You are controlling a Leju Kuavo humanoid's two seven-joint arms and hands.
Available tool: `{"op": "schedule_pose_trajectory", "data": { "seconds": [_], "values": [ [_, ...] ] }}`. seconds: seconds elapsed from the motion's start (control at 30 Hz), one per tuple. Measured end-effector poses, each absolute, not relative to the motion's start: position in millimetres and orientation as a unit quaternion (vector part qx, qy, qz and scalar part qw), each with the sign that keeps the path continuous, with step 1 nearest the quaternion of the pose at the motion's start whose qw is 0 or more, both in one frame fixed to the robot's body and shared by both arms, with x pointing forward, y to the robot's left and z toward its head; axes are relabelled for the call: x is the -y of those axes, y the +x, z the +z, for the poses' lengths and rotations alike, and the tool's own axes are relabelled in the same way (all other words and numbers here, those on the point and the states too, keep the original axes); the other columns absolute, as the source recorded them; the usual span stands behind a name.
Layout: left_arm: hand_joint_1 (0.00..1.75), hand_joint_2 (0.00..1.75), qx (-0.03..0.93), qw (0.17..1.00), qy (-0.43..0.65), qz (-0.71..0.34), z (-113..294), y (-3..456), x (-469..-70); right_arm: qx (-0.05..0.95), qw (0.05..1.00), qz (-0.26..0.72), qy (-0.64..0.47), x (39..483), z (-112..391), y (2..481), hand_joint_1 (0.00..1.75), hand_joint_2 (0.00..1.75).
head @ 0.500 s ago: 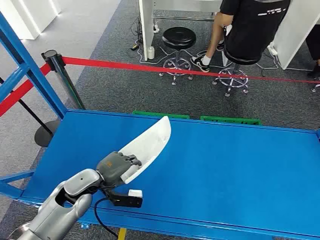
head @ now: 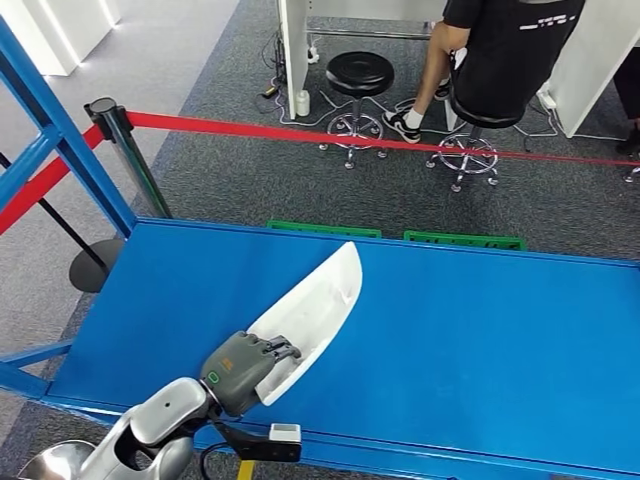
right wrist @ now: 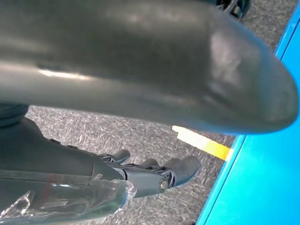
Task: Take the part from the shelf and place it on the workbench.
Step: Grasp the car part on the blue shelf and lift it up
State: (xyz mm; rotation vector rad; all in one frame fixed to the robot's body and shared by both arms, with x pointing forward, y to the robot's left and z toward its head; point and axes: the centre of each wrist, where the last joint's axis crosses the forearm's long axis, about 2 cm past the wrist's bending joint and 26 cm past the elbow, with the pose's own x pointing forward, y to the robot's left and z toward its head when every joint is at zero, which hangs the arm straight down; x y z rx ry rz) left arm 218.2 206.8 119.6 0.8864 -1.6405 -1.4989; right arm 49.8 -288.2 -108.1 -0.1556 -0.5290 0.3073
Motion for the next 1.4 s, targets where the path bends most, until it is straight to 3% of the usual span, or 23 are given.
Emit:
{"op": "schedule_pose_trajectory", "data": {
  "seconds": [0.33,1.4],
  "values": [
    [1.75,1.75,0.649,0.36,0.333,-0.581,118.0,202.5,-185.8,0.254,0.955,0.142,-0.067,287.1,-107.9,51.3,0.0,0.0],
    [1.75,1.75,0.656,0.354,0.322,-0.583,122.0,202.6,-175.6,0.253,0.956,0.131,-0.065,285.8,-107.3,55.1,0.0,0.0]
  ]
}}
